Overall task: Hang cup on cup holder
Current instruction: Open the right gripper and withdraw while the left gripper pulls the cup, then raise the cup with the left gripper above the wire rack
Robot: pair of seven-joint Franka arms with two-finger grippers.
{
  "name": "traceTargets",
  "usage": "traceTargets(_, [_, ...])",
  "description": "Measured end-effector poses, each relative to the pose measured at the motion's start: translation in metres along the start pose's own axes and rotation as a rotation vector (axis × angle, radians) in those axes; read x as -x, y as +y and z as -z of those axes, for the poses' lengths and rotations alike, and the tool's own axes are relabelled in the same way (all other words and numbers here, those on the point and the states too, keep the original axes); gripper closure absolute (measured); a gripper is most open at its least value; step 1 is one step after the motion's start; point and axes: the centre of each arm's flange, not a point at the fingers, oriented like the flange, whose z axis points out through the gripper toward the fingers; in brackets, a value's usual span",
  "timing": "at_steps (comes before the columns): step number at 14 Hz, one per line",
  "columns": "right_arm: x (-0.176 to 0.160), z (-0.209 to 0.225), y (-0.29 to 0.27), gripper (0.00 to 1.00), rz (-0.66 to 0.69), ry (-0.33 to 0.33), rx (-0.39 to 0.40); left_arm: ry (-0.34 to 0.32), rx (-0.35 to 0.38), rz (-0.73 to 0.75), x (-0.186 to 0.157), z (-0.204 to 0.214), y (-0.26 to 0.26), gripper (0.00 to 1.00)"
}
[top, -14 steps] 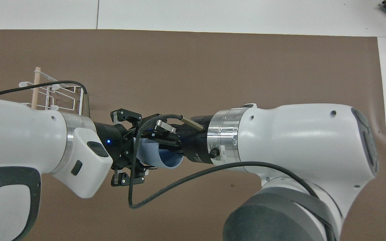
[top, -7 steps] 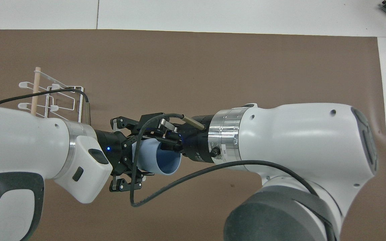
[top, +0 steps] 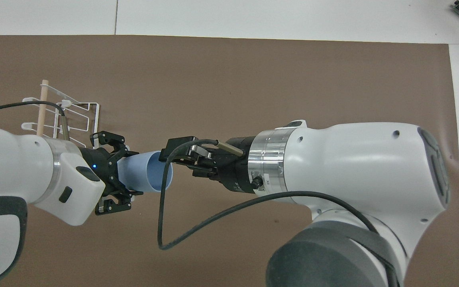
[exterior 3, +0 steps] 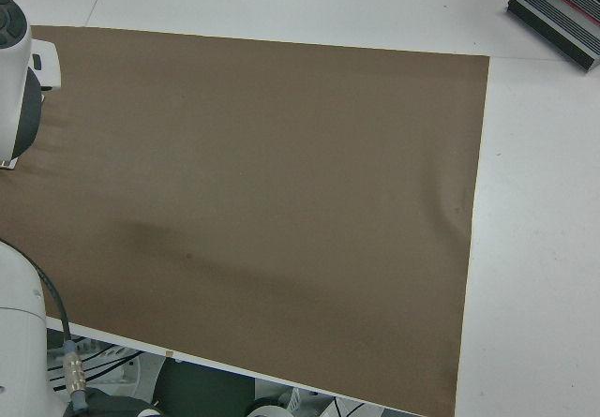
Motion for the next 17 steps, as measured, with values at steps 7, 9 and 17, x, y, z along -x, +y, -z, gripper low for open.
traceTargets(7, [-0.016, 0.005, 0.027, 0.23, 0.474, 0.024, 0.268, -0.371, -0.219, -0.028, 0.059, 0.021, -0.034, 0.2])
traceTargets(9, [-0.02, 0.008, 0.036, 0.22, 0.614, 0.022, 0.394, -0.466, -0.266, -0.048, 0.069, 0.026, -0.04, 0.2])
traceTargets(17, [-0.059, 0.136, 0.073, 0.22, 0.682, -0.075, 0.696, -0.878, -0.248, 0.166, 0.115, 0.018, -0.088, 0.2])
